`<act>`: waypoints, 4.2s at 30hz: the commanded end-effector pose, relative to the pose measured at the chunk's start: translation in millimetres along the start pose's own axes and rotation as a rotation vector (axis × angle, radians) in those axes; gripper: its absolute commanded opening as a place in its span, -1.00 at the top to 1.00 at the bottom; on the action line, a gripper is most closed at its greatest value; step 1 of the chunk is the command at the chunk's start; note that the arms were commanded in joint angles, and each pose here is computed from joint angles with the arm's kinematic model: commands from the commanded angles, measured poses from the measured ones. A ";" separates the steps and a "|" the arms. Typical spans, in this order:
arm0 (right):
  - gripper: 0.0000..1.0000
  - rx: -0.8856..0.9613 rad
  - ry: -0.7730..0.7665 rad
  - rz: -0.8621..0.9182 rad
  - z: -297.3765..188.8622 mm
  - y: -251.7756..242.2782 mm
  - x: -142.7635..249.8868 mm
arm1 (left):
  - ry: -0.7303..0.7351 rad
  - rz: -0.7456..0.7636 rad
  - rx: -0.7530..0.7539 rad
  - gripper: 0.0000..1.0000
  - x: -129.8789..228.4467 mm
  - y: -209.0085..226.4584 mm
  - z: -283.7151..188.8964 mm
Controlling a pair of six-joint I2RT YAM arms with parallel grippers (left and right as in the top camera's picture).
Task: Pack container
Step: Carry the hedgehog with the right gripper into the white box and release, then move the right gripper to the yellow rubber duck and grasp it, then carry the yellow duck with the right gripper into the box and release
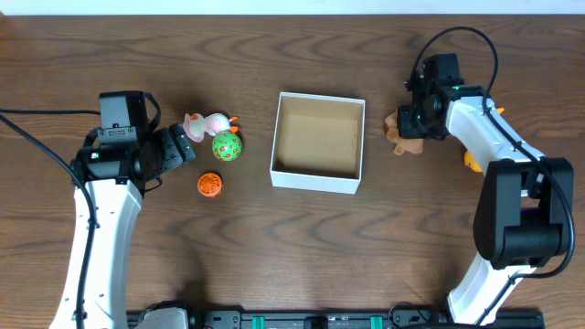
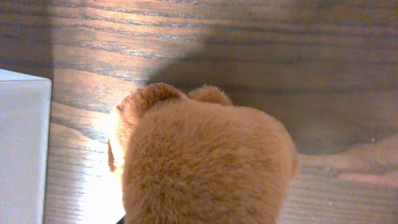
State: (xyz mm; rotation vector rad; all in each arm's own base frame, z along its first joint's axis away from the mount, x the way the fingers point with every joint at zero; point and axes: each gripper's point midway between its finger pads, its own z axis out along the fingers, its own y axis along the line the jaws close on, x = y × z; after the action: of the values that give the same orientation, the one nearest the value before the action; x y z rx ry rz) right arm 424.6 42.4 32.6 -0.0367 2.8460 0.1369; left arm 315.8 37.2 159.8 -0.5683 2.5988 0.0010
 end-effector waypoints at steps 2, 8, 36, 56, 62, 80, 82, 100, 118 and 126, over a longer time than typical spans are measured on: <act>0.74 -0.037 -0.042 0.006 -30.4 21.8 -3.7 | -0.013 0.004 0.001 -0.96 -6.2 -0.2 -2.7; 0.64 -0.087 -0.274 -0.043 -132.1 73.1 -36.9 | -0.013 0.004 0.001 -0.96 -6.2 -0.2 -2.7; 0.48 -0.095 -0.178 -0.194 -17.0 229.6 -1.4 | -0.013 0.004 0.001 -0.96 -6.2 -0.1 -2.7; -0.96 -0.041 -0.390 -0.293 -110.6 217.3 -32.1 | -0.013 0.004 0.001 -0.96 -6.2 -0.2 -2.7; -0.96 0.159 -0.458 -0.169 -173.7 140.4 -38.1 | -0.013 0.004 0.001 -0.96 -6.2 -0.1 -2.7; -0.99 0.278 -0.069 0.419 -114.7 -131.9 29.9 | -0.013 0.004 0.001 -0.96 -6.2 -0.1 -2.7; -0.98 0.283 -0.035 0.429 -96.8 -142.0 37.0 | -0.013 0.004 0.001 -0.96 -6.2 -0.2 -2.7; 0.10 0.281 0.197 0.469 2.5 -162.7 74.6 | -0.013 0.004 0.001 -0.96 -6.2 -0.1 -2.7; 0.78 -0.014 -0.353 0.193 -179.8 20.4 -11.7 | -0.013 0.004 0.001 -0.97 -6.2 -0.2 -2.7; 0.73 -0.102 -0.446 0.054 -186.9 146.9 -4.1 | -0.013 0.004 0.001 -0.96 -6.2 -0.1 -2.7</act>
State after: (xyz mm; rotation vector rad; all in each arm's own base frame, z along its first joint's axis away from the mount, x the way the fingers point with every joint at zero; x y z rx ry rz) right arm 368.1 155.1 238.6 -0.0332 2.3812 0.3224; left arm 315.7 37.2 159.7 -0.5684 2.5992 0.0011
